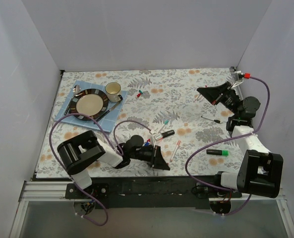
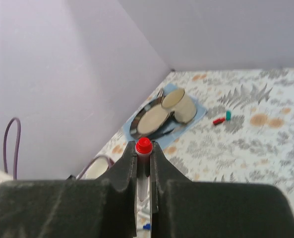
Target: Open the pen caps
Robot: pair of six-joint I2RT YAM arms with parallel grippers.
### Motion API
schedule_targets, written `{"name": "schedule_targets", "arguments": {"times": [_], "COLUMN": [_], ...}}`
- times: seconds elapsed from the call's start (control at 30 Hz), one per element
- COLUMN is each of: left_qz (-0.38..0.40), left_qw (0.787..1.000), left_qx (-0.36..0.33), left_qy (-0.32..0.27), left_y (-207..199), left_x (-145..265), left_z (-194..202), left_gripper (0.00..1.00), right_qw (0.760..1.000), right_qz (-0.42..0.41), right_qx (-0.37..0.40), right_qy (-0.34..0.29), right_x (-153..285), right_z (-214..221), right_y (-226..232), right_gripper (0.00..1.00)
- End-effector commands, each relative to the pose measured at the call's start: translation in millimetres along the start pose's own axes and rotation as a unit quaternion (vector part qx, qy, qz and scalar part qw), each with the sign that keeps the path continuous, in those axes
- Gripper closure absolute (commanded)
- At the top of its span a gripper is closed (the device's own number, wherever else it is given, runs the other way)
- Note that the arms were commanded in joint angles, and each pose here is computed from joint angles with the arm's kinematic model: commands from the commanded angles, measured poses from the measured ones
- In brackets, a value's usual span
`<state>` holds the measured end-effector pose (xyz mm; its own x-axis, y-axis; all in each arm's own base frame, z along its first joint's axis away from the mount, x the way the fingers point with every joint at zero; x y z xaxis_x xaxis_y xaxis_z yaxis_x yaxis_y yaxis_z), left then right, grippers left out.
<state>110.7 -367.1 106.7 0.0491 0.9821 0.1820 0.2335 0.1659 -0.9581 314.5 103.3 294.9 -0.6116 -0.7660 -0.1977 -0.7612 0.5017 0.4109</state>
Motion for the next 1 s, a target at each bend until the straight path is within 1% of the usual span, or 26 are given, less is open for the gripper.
{"name": "schedule_targets", "arguments": {"times": [0.0,0.03,0.1,0.13,0.17,0.27,0.3,0.37,0.4,0.43,0.47,0.53,0.57,0.6,0.7,0.83,0.9,0.93,0.97], "left_qz": [-0.01,0.0,-0.002,0.004,0.0,-0.016,-0.024,-0.045,-0.052,-0.065,-0.062,-0.077,-0.081,-0.083,-0.092,-0.097,-0.1,-0.101,-0.103], "left_qw": [0.999,1.0,1.0,1.0,0.999,0.996,0.994,0.99,0.989,0.987,0.986,0.981,0.979,0.976,0.971,0.967,0.966,0.965,0.965], "left_qx": [0.018,0.005,-0.007,-0.02,-0.037,-0.068,-0.082,-0.086,-0.091,-0.083,-0.083,-0.077,-0.08,-0.084,-0.082,-0.07,-0.066,-0.064,-0.063], "left_qy": [0.025,0.017,0.008,-0.003,-0.014,-0.055,-0.067,-0.101,-0.109,-0.125,-0.132,-0.159,-0.17,-0.181,-0.203,-0.226,-0.229,-0.233,-0.233], "left_y": [3.3,-5.4,-7.6,-17.6,-19.3,-36.5,-38.2,-42.3,-42.2,-37.6,-42.5,-38.1,-39.8,-41.9,-38.3,-28.8,-24.9,-24.2,-22.7], "left_x": [31.8,36.1,42.3,46.5,47.5,51.1,52.9,60.7,64.6,73.5,78.4,93.5,98.2,103.8,117.1,128.4,130.3,132.1,132.3], "left_z": [39.8,39.5,40.5,37.1,32.8,11.2,3.9,-18.3,-25.5,-39.0,-47.6,-66.6,-73.8,-78.7,-89.4,-97.5,-98.3,-100.7,-100.5], "left_gripper": [1.0,1.0,1.0,1.0,1.0,1.0,1.0,1.0,1.0,1.0,1.0,1.0,1.0,1.0,1.0,1.0,1.0,1.0,1.0], "right_qw": [0.998,0.998,0.998,0.998,0.998,0.994,0.986,0.979,0.971,0.968,0.964,0.946,0.939,0.922,0.899,0.891,0.883,0.885,0.882], "right_qz": [0.027,0.023,0.028,0.033,0.039,0.098,0.149,0.19,0.223,0.237,0.253,0.311,0.333,0.374,0.421,0.43,0.433,0.429,0.428], "right_qx": [0.031,0.029,0.032,0.031,0.036,0.056,0.057,0.055,0.047,0.041,0.034,0.022,0.018,0.008,-0.009,-0.023,-0.041,-0.036,-0.043], "right_qy": [-0.052,-0.049,-0.045,-0.038,-0.031,0.011,0.038,0.054,0.067,0.07,0.078,0.087,0.089,0.096,0.118,0.144,0.18,0.178,0.19], "right_x": [-13.4,-15.2,-15.0,-14.9,-14.3,-9.2,-2.9,3.6,9.0,12.6,13.8,19.0,18.7,24.1,27.6,21.8,22.6,16.7,16.1], "right_z": [-33.0,-31.2,-27.0,-21.5,-18.4,-0.1,14.3,24.4,33.9,36.3,37.3,39.7,33.4,38.6,42.1,48.4,67.3,61.0,65.3], "right_y": [-9.8,-7.6,-8.3,-9.8,-11.7,-36.1,-56.1,-73.3,-88.7,-96.9,-104.2,-130.2,-138.4,-157.2,-188.9,-222.7,-240.2,-246.2,-250.4], "right_gripper": [0.99,0.99,0.99,0.99,0.99,0.99,0.99,0.99,0.99,0.99,0.99,0.99,0.99,0.99,0.99,0.99,0.99,0.99,0.99]}}
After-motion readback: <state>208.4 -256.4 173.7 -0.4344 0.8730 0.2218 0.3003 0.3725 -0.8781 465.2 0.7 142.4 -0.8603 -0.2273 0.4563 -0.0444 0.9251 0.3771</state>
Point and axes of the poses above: each gripper's point midway between its finger pads, its own x axis back along the fingers, its own y axis along the line the jaws close on, z = x × y, the point moved 3 cm from there along x, back along the fingers, and after that the axes turned 15 degrees about x, right-handed, at the moved point
